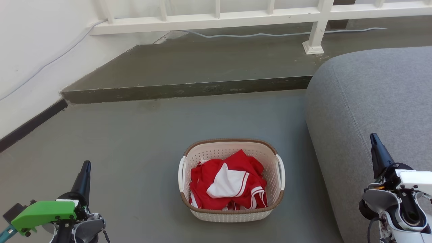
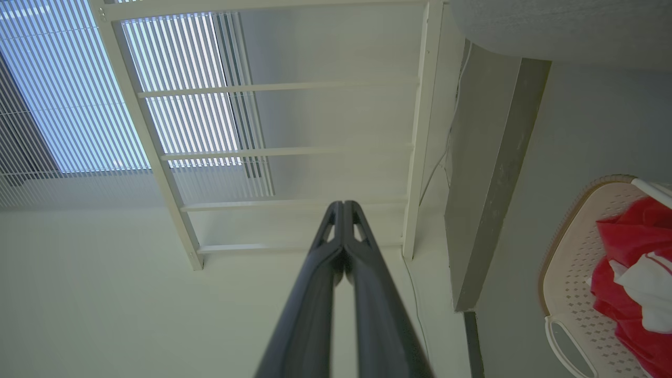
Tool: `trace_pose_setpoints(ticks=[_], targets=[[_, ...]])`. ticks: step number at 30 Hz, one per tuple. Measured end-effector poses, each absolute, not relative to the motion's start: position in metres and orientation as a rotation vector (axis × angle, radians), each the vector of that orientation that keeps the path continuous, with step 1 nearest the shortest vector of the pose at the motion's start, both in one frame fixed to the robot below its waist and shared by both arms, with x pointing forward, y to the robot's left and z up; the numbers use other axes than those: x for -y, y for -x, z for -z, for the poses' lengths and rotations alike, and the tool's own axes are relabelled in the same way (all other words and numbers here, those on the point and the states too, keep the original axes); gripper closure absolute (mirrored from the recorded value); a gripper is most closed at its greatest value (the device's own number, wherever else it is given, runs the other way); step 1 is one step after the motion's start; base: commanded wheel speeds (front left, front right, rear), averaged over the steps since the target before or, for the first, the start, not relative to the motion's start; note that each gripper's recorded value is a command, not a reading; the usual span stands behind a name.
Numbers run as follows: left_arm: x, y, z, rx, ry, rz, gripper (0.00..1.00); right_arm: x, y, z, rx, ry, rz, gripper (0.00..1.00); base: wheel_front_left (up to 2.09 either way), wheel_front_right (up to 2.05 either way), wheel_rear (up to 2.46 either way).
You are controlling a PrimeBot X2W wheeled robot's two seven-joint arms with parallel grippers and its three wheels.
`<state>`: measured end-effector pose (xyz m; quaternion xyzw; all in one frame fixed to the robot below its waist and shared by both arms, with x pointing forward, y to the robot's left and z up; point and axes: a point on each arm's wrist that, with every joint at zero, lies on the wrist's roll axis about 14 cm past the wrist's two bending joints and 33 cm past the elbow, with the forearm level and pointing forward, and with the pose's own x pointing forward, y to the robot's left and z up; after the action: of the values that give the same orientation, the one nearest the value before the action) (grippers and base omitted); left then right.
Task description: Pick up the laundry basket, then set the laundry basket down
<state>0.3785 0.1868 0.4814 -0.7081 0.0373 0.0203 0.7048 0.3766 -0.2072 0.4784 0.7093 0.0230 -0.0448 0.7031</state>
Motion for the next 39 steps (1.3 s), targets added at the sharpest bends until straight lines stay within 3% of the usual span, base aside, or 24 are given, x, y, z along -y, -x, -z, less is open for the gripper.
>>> trace_pose_setpoints(ticks=[39], targets=[[-0.1871, -0.3785, -0.4816, -0.082, 1.575, -0.045, 1.00, 0.2068, -0.3768, -0.4793, -0.050, -1.578, 0.096, 1.00, 0.00, 0.00, 0.00]])
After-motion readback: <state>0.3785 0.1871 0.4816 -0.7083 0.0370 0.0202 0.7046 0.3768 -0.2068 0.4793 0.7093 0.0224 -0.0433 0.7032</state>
